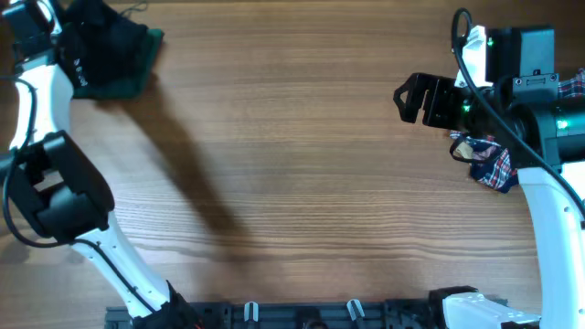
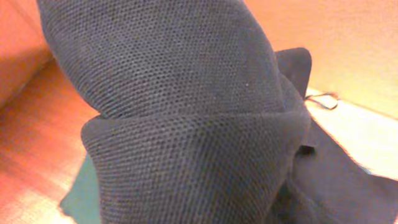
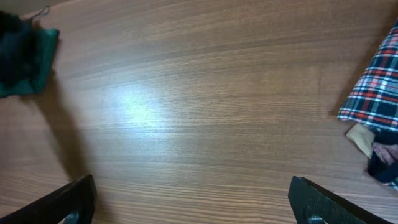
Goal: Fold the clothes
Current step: 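Lower the bundle onto the green cloth at upper left and release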
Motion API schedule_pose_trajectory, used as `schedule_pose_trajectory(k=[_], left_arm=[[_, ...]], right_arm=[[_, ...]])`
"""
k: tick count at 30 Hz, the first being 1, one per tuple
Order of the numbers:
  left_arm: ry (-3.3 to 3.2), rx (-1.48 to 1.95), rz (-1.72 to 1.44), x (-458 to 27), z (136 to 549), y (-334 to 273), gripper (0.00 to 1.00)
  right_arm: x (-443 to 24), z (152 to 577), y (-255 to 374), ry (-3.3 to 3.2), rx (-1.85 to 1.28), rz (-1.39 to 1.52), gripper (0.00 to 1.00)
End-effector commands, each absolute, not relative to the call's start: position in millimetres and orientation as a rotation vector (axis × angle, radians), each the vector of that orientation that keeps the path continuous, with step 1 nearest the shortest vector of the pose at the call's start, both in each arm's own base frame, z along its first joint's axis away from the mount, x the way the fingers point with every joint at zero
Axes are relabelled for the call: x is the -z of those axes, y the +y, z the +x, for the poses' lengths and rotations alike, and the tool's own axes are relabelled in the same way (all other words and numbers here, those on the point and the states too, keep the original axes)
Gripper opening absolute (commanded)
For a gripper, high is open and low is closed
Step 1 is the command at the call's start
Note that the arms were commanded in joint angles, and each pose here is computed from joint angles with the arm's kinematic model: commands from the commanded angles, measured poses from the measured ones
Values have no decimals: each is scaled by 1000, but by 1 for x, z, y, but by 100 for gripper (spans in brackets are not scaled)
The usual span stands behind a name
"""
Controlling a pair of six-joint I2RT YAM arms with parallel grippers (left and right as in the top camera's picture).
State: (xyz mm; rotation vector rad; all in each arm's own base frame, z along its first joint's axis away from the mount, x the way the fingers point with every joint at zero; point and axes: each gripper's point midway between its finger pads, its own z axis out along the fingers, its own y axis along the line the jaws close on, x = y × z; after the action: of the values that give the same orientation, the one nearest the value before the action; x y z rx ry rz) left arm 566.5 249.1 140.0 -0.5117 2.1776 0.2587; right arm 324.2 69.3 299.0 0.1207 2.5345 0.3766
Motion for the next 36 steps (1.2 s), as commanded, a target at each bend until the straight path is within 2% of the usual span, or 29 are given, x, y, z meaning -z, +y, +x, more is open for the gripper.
schedule_pose_trajectory(k=[1,2,4,5,11,17,19,20,21,23,24,27,36], left_arm=[[2146,-257,-558,-154,561,268,46],[2155,-257,-564,-152,559,269,68],[2170,-255,-569,-149,556,268,84],[2173,-248,-582,-147,555,267,99],[2130,-121,-819,-140,550,263,100],[2172,-23,-883,-129,544,249,100],[2181,-11,-918,-125,541,248,91],[2194,-10,-926,-122,539,247,83],[2202,0,-956,-118,536,246,70],[2210,23,-1021,-110,531,243,49],[2217,31,-1041,-108,529,242,34],[2241,66,-1030,-105,530,232,4],[2253,73,-987,-74,549,223,4]], right_arm=[[-308,324,64,2508,-360,153,100],[-308,324,65,2508,-364,153,100],[-308,324,65,2508,-364,153,100],[-308,324,65,2508,-364,153,100],[-308,324,65,2508,-364,152,100],[-307,324,65,2509,-363,150,100],[-307,324,65,2509,-363,150,100],[-307,324,65,2510,-363,150,100],[-307,324,65,2510,-363,150,100],[-308,324,65,2508,-363,149,100],[-308,324,65,2508,-363,149,100],[-308,324,65,2508,-362,147,100],[-308,324,65,2508,-363,148,100]])
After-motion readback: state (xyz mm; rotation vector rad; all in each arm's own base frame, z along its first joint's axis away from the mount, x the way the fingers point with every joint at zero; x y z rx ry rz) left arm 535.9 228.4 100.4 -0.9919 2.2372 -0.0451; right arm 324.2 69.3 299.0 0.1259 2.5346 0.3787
